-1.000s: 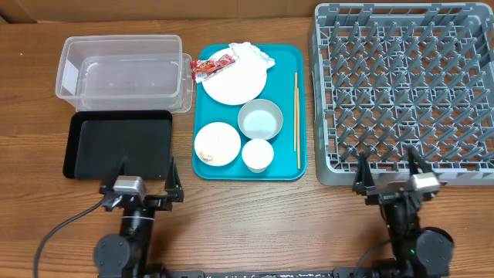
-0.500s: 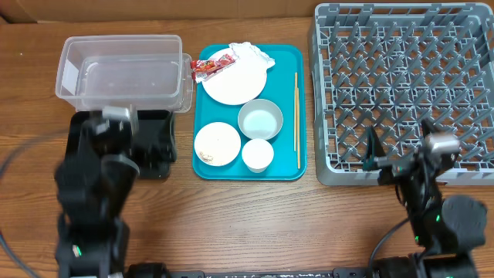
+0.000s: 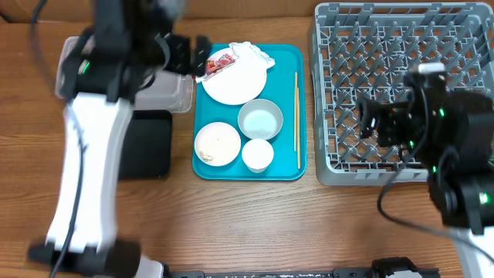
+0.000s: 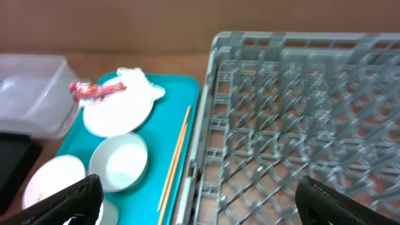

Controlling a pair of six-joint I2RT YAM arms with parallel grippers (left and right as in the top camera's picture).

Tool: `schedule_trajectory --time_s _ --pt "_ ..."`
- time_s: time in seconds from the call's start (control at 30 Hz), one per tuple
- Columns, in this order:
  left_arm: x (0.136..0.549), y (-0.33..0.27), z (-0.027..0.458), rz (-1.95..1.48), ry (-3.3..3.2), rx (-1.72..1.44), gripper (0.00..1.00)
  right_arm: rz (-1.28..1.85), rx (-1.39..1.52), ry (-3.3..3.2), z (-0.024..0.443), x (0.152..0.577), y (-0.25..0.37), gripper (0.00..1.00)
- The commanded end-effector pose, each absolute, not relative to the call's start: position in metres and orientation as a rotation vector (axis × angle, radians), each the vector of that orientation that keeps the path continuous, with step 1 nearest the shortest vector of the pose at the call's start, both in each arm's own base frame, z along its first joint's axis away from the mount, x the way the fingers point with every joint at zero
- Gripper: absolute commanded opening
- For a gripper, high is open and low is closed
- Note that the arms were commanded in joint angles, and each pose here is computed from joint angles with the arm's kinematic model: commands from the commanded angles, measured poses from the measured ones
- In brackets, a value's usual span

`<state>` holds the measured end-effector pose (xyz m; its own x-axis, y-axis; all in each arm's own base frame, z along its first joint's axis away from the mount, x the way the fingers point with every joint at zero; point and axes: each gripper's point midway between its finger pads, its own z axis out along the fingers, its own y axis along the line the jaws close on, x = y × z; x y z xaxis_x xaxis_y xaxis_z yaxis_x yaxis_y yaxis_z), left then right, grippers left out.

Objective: Sort waste into correct bins and load items into the dishwasher
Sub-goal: 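Reach the left gripper to the tissue and red wrapper on the plate, then grasp the tissue and wrapper with the left gripper and lift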

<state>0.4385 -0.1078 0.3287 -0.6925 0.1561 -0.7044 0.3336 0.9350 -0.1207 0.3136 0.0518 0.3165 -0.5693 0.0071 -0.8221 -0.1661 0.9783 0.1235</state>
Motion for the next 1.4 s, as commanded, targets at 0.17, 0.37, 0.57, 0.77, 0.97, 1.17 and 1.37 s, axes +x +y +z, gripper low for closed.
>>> schedule_trajectory --time_s 0.17,0.37,0.57,0.77,0.97,1.17,1.37 --pt "0.498 -0.143 0.255 -0.198 2.496 0.564 1.0 0.395 -0.169 2.245 0.3 0.33 0.077 1.0" --pt "0.531 -0.175 0.193 -0.343 2.508 0.627 1.0 0.542 -0.218 2.325 0.282 0.323 0.096 1.0" --pt "0.563 -0.175 0.125 -0.2 2.523 0.714 1.0 0.538 -0.218 2.372 0.273 0.317 0.095 1.0" --pt "0.576 -0.177 0.08 -0.101 2.554 0.722 1.0 0.538 -0.22 2.378 0.272 0.316 0.095 1.0" --pt "0.578 -0.182 0.065 -0.104 2.558 0.732 1.0 0.539 -0.219 2.38 0.271 0.316 0.095 1.0" --pt "0.575 -0.184 0.055 -0.106 2.575 0.742 1.0 0.539 -0.219 2.379 0.272 0.316 0.095 1.0" --pt "0.572 -0.186 0.035 -0.118 2.607 0.755 1.0 0.539 -0.219 2.379 0.272 0.316 0.095 1.0"
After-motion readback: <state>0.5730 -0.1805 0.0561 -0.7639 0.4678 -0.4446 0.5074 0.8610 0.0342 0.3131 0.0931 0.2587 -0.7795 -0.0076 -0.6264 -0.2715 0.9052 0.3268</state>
